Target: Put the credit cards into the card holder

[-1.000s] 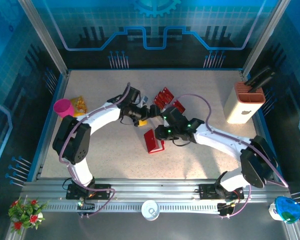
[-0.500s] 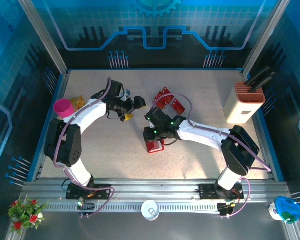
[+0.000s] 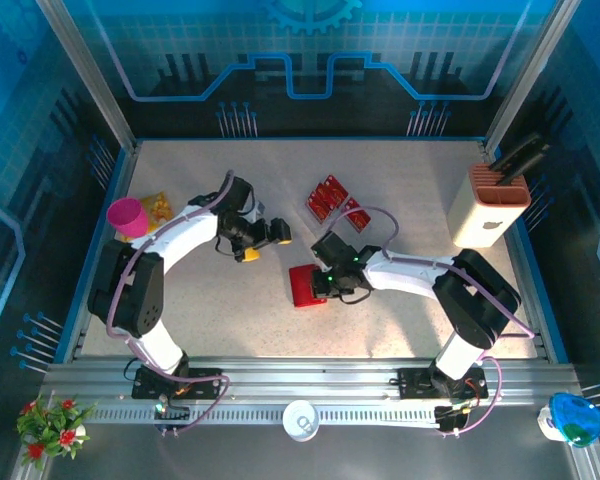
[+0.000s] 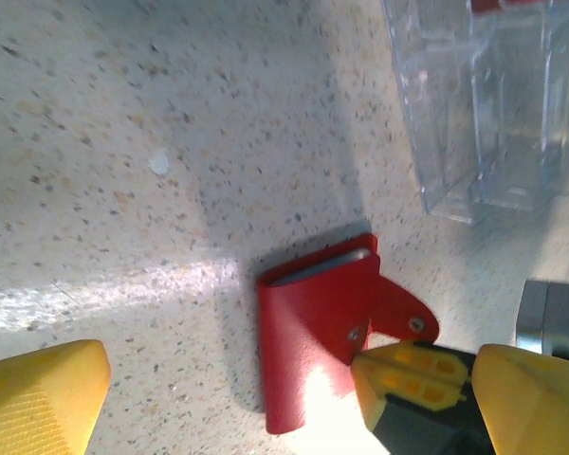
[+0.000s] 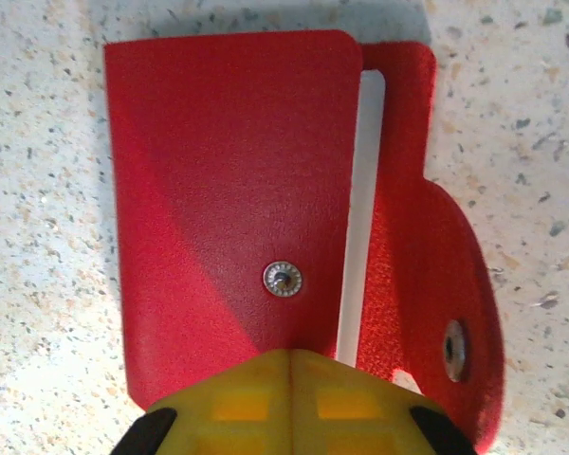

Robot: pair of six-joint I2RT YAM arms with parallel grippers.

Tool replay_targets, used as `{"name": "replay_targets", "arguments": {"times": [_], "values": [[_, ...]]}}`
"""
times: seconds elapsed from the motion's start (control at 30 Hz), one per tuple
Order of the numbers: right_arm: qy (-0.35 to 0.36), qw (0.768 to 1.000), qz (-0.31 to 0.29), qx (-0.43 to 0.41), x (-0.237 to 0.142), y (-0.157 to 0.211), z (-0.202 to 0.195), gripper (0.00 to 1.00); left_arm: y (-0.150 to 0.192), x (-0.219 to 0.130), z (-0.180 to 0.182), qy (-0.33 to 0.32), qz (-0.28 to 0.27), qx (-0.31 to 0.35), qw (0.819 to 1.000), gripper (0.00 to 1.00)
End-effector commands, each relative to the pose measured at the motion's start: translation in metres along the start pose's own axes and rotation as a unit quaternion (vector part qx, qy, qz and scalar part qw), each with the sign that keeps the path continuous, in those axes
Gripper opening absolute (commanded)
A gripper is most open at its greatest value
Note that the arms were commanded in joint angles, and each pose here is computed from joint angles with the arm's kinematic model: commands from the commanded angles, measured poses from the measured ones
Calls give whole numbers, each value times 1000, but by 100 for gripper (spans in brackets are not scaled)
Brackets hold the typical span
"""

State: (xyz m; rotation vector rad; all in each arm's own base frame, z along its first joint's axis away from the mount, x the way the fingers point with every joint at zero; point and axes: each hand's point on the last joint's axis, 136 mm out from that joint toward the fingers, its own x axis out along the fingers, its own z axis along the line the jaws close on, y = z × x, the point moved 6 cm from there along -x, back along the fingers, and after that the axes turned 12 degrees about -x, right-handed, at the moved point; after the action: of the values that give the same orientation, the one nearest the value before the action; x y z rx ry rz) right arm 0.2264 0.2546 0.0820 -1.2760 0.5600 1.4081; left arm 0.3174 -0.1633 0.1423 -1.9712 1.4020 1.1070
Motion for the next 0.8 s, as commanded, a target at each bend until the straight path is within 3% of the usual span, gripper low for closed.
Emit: {"name": "replay_targets", "arguments": {"times": [0.0, 0.77], "values": [[10, 1000, -4, 16, 3, 0, -8, 7, 23, 6, 3, -37, 18, 46, 998, 99], [14, 999, 8, 34, 8, 17, -17, 6, 57, 65, 30, -116, 62, 88, 987, 99]]}}
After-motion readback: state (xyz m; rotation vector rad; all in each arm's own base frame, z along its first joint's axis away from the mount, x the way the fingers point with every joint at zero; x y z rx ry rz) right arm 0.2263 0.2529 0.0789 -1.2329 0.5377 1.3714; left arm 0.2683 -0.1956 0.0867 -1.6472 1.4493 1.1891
